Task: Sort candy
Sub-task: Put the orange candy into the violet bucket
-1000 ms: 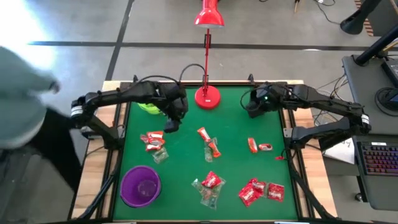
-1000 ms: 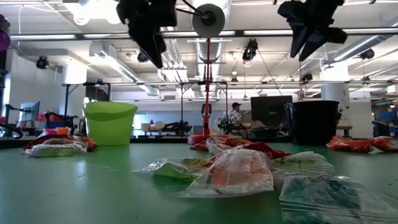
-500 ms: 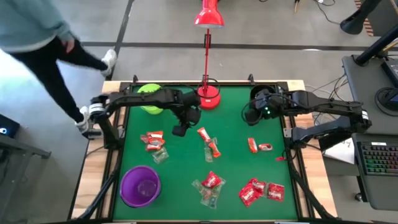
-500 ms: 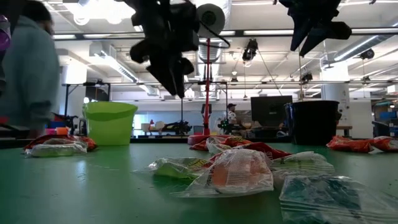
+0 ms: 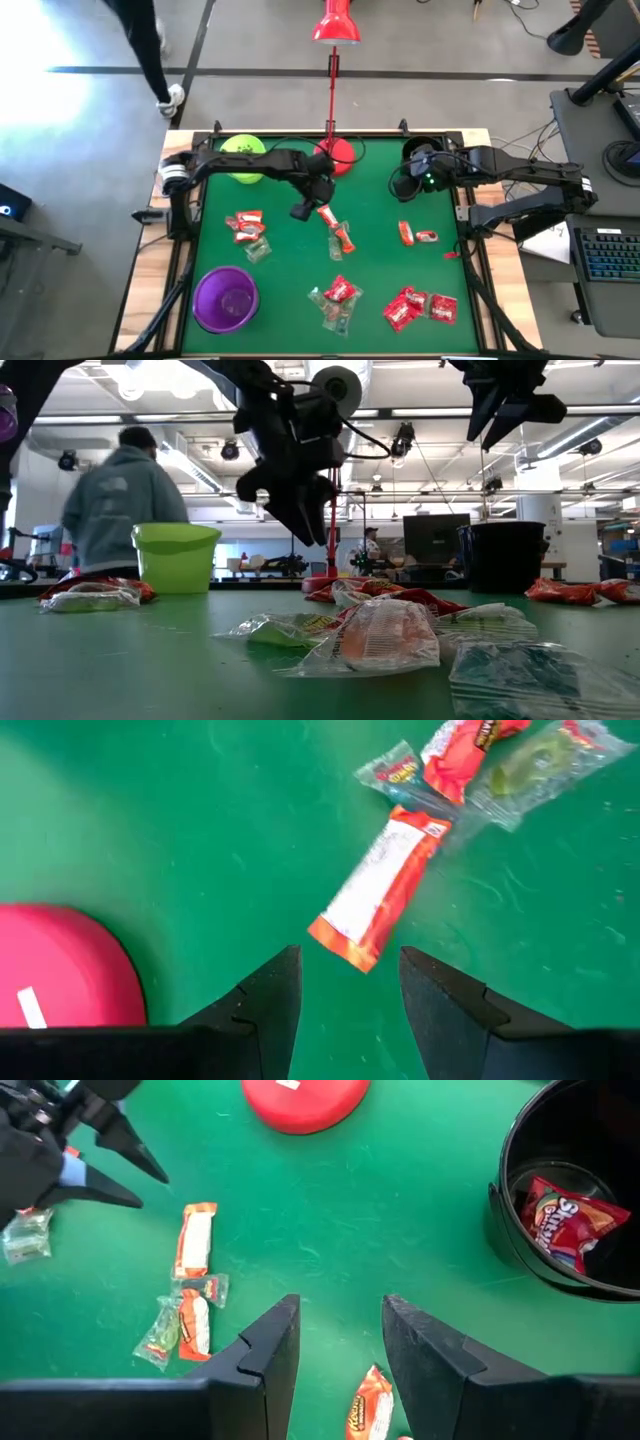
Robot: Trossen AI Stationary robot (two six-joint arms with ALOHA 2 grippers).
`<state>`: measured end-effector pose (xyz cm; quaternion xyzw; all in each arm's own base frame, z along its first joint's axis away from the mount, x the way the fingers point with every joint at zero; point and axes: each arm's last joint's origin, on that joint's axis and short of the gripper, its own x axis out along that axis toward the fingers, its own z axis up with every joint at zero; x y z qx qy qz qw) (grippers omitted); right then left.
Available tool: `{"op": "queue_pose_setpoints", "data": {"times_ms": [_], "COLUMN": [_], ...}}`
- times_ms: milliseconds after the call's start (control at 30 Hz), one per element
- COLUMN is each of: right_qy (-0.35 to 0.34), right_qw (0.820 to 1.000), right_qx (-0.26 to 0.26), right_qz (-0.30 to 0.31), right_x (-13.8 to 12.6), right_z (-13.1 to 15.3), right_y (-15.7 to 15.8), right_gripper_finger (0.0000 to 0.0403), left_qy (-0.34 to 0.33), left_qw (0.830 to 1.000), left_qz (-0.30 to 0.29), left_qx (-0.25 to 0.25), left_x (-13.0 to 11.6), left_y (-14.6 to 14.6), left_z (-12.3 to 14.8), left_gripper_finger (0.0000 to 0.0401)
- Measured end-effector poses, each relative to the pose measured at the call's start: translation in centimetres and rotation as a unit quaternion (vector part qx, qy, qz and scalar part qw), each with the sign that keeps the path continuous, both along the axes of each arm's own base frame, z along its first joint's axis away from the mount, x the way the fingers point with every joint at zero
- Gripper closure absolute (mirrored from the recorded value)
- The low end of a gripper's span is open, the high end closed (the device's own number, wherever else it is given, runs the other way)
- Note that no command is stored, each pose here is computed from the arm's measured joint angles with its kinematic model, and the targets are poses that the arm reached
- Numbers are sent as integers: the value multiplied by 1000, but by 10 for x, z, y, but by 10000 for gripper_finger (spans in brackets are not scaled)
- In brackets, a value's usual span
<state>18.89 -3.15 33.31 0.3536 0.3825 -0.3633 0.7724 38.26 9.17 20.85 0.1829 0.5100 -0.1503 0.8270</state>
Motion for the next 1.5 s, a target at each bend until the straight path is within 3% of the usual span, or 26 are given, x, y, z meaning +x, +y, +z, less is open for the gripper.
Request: {"op": "queue_pose_setpoints", "data": {"times_ms": [667,1167,1300,1500], "right_qy": [-1,-2,-2,-1], "right_qw": [1000,1000,1000,1000], "right_qx": [3,4,5,3], "right_qz": [-5,-7,-5,-1], "right_x": [0,0,0,0], "right_z": [0,0,0,0], "right_y": [0,0,0,0], "right_gripper_finger": [266,266,266,266], "left_qy": [21,20,23,31], "left_qw": [998,998,998,997], "left_qz": [-20,-13,0,17], "left_qx": [-47,-50,-55,-62], "left_x": [16,27,28,26], "left_y": [-3,-5,-3,-3], "left_z": [-43,-67,-69,-68], "left_gripper_finger": [249,252,283,362]}}
